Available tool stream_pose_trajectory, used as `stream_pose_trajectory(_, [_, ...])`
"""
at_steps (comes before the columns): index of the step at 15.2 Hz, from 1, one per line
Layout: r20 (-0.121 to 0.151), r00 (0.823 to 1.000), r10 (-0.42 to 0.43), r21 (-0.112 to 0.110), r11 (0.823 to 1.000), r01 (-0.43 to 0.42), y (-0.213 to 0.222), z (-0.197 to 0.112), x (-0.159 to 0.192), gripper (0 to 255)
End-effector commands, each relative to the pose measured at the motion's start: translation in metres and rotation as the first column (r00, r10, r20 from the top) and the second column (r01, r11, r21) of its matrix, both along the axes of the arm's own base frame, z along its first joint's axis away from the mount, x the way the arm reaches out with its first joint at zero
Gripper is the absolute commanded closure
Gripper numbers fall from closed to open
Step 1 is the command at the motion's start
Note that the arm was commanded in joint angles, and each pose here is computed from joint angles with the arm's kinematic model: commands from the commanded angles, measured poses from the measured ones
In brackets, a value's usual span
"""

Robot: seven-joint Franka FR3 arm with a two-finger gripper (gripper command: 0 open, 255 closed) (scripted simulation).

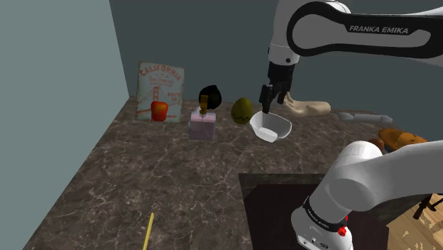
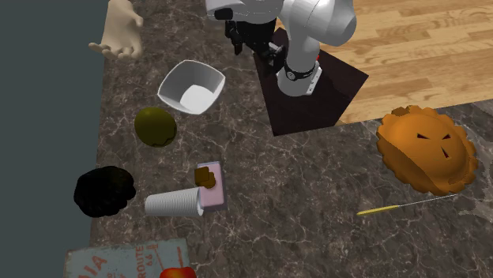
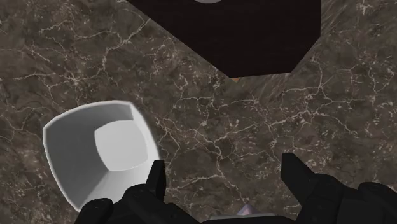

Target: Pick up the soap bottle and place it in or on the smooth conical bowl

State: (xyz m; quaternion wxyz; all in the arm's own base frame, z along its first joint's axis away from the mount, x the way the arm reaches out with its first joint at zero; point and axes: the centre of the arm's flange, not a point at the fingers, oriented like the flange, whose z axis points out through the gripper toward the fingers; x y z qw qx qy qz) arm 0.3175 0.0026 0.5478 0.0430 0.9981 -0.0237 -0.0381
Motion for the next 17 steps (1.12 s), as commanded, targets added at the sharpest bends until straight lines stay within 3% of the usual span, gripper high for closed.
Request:
stream_pose_trajectory(1, [0.0, 1.0, 0.0, 0.0, 1.0, 0.0, 0.0, 0.0, 0.0, 0])
stream_pose_trajectory(9, [0.031, 0.99, 0.136, 0.039, 0.99, -0.137, -0.001, -0.053, 0.085, 0])
stream_pose_trajectory(17, [0.067, 0.961, 0.268, 0.073, 0.959, -0.273, 0.012, -0.103, 0.171, 0])
